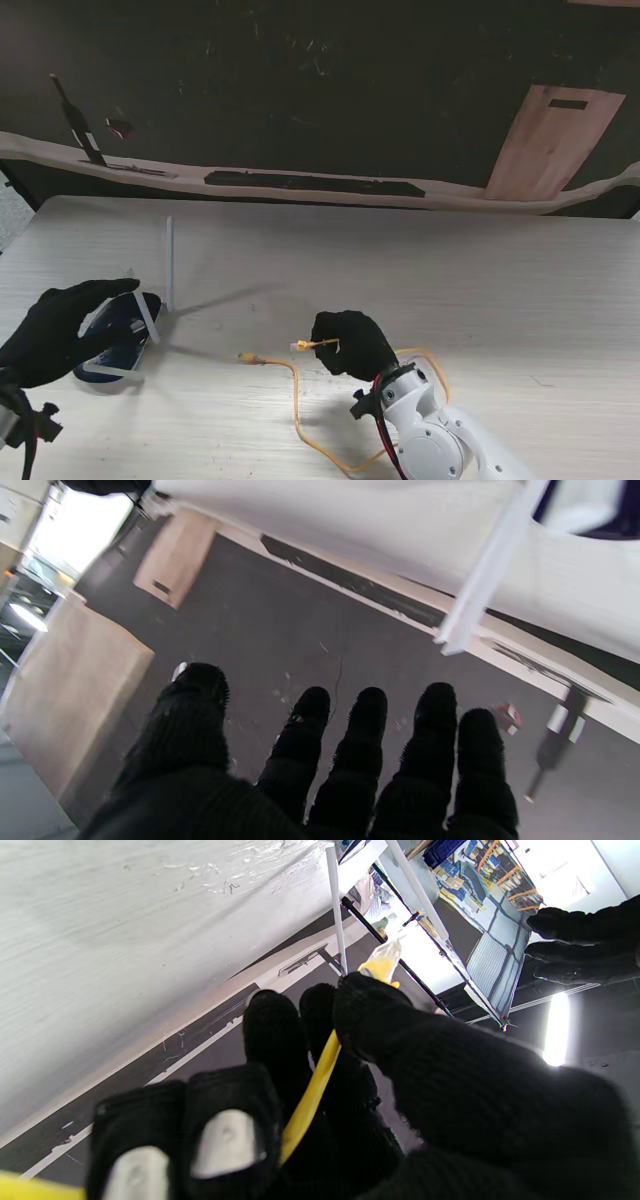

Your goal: Untangle the Ethernet cable and plug it into the router

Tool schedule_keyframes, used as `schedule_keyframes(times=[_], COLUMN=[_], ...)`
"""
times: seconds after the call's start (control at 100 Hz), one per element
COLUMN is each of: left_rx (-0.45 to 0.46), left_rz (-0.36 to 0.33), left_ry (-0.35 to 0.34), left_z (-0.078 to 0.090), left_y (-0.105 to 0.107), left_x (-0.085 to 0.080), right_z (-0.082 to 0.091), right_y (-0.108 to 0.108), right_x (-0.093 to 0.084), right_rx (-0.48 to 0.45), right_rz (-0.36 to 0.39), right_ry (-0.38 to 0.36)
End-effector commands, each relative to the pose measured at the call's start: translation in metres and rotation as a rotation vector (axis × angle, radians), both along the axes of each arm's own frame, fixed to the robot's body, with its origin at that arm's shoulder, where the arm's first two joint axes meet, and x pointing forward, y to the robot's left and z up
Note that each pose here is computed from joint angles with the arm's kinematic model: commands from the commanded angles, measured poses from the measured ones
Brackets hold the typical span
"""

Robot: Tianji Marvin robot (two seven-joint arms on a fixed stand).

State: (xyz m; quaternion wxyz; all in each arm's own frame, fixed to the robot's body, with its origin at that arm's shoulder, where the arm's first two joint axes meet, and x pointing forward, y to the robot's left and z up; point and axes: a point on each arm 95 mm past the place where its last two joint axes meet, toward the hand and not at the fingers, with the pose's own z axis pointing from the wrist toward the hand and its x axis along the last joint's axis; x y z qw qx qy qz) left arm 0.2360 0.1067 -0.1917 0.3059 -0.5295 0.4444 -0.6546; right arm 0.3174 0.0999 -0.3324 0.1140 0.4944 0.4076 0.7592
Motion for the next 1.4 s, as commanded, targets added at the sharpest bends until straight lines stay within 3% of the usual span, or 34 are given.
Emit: schedule_keyframes(times=[0.0,0.24,0.4,0.61,0.99,1.39], left_rx=[0.0,-0.003,0.034,0.079,0.174,0.173], left_rz=[0.048,0.207,0.341,0.434,0.506,0.521], left_ry=[0.042,0.013,0.065,0.163,0.353,0.434], left_z=[-0.009,-0.019,-0.033,-0.052,-0.07,-0.112], left_y=[0.01,0.034,0.047,0.059,0.071,0.051], left_x=[-0.003,0.004,0.015,0.035,0.067,0.09], right_z=[0.0,0.0,-0.001,-0.004,-0.008,-0.007], right_y=[0.003,0.001,0.0,0.001,0.002,0.003], right_x=[-0.002,-0.001,-0.001,-0.002,-0.001,0.0], right_rx=[0.001,-0.007,-0.001,0.002,-0.006,-0.014], right_rz=[0.017,0.02,0.016,0.022,0.028,0.04], right_ry=[0.008,0.003,0.003,0.011,0.027,0.025])
